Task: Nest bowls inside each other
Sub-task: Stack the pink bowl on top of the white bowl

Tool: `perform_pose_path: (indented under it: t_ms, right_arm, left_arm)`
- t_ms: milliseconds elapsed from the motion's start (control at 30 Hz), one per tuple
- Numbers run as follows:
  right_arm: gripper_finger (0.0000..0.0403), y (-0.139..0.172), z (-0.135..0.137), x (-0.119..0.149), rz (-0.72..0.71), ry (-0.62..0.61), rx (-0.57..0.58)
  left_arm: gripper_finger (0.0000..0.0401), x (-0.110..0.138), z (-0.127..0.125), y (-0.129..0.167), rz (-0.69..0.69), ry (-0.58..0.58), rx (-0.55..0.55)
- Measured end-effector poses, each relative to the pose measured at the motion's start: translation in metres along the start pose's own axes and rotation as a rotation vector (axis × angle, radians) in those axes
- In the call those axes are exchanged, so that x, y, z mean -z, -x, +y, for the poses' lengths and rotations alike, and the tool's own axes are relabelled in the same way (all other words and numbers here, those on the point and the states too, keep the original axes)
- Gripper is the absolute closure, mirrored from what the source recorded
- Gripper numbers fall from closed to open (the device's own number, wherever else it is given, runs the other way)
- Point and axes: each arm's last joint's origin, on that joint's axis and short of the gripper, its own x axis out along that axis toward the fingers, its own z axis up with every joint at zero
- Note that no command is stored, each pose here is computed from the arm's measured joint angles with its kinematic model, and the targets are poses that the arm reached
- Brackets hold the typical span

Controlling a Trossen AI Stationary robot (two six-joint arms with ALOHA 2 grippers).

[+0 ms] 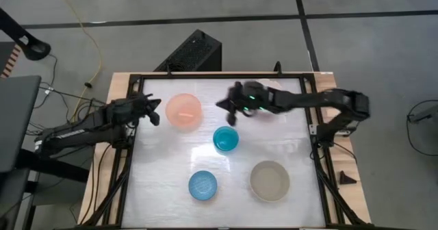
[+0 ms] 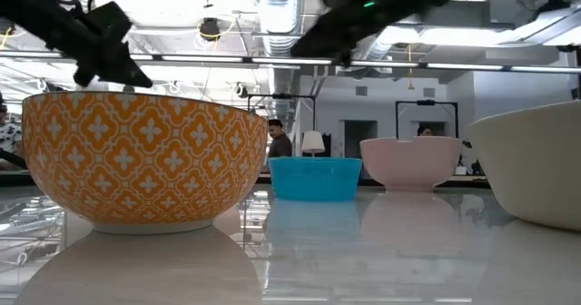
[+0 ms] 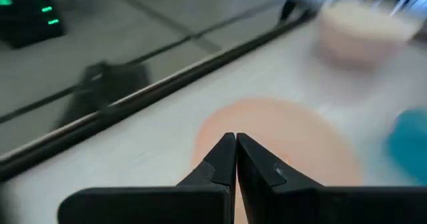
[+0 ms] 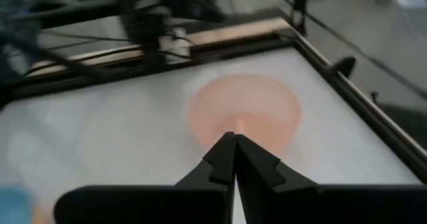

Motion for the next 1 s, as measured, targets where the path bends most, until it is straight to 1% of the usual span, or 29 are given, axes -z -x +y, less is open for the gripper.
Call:
perform_pose_path:
  t_ms: [133, 233, 333, 433, 533, 633, 733, 800, 900, 1000]
  right_arm:
    - [0.0341, -0.04, -0.015, -0.014, 0.112, -0.089, 0.06]
    - [0.0318, -0.068, -0.023, -0.015, 0.21, -0.152, 0.101]
    - [0.0285, -0.096, -0.028, -0.012, 0.28, -0.227, 0.128]
    - [0.0244, -0.117, -0.03, -0.014, 0.311, -0.286, 0.144]
    - [0.0202, -0.131, -0.031, -0.015, 0.345, -0.311, 0.157]
    - [0.017, -0.143, -0.033, -0.011, 0.382, -0.35, 0.176]
    - [0.0159, -0.153, -0.038, -0.004, 0.408, -0.384, 0.21]
    - [0.0159, -0.157, -0.04, 0.001, 0.417, -0.379, 0.244]
    - [0.0164, -0.162, -0.042, 0.009, 0.422, -0.362, 0.306]
    - [0.017, -0.164, -0.042, 0.012, 0.427, -0.361, 0.311]
  left_arm:
    - [0.0401, -0.014, -0.003, -0.004, 0.077, -0.093, -0.091]
    - [0.0401, -0.02, -0.006, -0.009, 0.098, -0.116, -0.129]
    - [0.0401, -0.018, -0.009, -0.015, 0.134, -0.114, -0.126]
    - [0.0401, -0.016, -0.012, -0.021, 0.175, -0.128, -0.097]
    - [0.0401, -0.014, -0.013, -0.024, 0.196, -0.126, -0.097]
    - [0.0401, -0.013, -0.015, -0.027, 0.213, -0.108, -0.083]
    - [0.04, -0.012, -0.015, -0.027, 0.218, -0.054, -0.072]
    - [0.0394, -0.012, -0.015, -0.027, 0.218, -0.013, -0.077]
    - [0.0376, -0.012, -0.015, -0.027, 0.217, 0.018, -0.084]
    - [0.0353, -0.012, -0.015, -0.027, 0.221, 0.036, -0.088]
